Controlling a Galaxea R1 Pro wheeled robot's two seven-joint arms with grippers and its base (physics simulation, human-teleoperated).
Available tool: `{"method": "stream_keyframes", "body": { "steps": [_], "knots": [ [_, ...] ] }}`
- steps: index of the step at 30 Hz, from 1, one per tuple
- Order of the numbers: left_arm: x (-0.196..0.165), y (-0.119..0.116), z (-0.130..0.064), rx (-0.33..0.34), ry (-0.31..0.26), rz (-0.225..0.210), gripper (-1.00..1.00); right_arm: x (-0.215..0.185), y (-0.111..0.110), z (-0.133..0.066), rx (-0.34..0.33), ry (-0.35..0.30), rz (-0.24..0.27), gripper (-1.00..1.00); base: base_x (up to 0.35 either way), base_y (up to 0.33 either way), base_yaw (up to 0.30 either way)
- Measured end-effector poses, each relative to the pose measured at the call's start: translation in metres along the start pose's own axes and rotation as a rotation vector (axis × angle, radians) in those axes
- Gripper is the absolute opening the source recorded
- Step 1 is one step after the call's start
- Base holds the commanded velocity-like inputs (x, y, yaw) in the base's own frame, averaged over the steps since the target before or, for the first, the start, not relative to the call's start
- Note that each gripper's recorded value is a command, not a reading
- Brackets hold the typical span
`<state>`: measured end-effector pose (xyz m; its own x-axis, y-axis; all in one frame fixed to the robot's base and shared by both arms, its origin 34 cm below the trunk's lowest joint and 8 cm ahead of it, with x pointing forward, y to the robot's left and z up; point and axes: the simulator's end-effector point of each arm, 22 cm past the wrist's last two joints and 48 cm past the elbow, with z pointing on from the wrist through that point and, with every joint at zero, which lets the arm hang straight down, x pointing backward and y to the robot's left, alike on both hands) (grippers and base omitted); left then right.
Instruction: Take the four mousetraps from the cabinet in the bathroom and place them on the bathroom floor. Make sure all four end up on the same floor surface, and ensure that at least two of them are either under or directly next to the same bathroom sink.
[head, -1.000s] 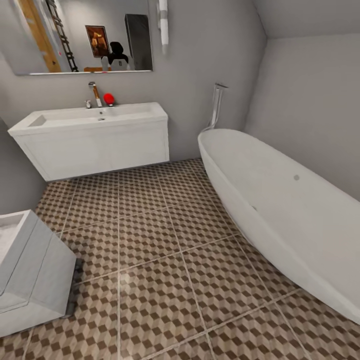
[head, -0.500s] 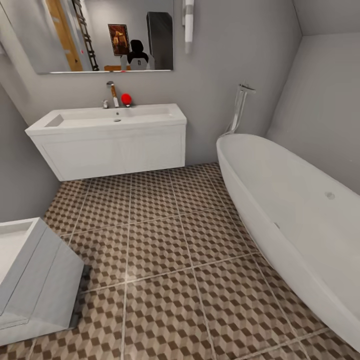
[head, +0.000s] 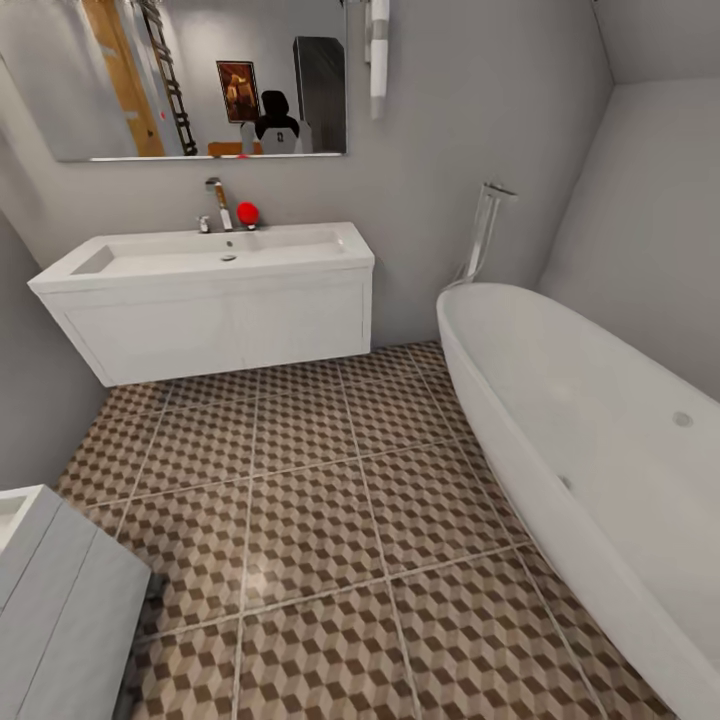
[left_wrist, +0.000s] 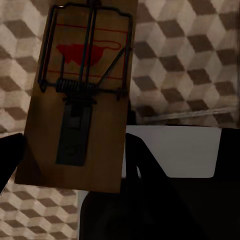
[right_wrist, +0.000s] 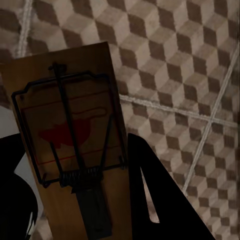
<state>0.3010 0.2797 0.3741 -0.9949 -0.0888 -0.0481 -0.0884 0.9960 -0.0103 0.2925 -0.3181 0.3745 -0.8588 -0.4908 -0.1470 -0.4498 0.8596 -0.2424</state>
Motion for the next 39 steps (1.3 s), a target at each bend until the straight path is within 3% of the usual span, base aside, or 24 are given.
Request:
{"method": "stream_keyframes", "body": {
  "steps": [22, 39],
  "knots": [
    [-0.008, 0.003, -0.001, -0.008, -0.019, 0.000, -1.00, -0.007, -0.001, -0.001, 0.004, -0.016, 0.005, -1.00, 0.335, 0.000, 0.005],
    [-0.017, 0.002, -0.005, -0.007, -0.041, 0.000, -1.00, -0.020, -0.005, -0.002, 0.018, -0.053, 0.013, -1.00, 0.335, 0.000, 0.189]
  ]
}}
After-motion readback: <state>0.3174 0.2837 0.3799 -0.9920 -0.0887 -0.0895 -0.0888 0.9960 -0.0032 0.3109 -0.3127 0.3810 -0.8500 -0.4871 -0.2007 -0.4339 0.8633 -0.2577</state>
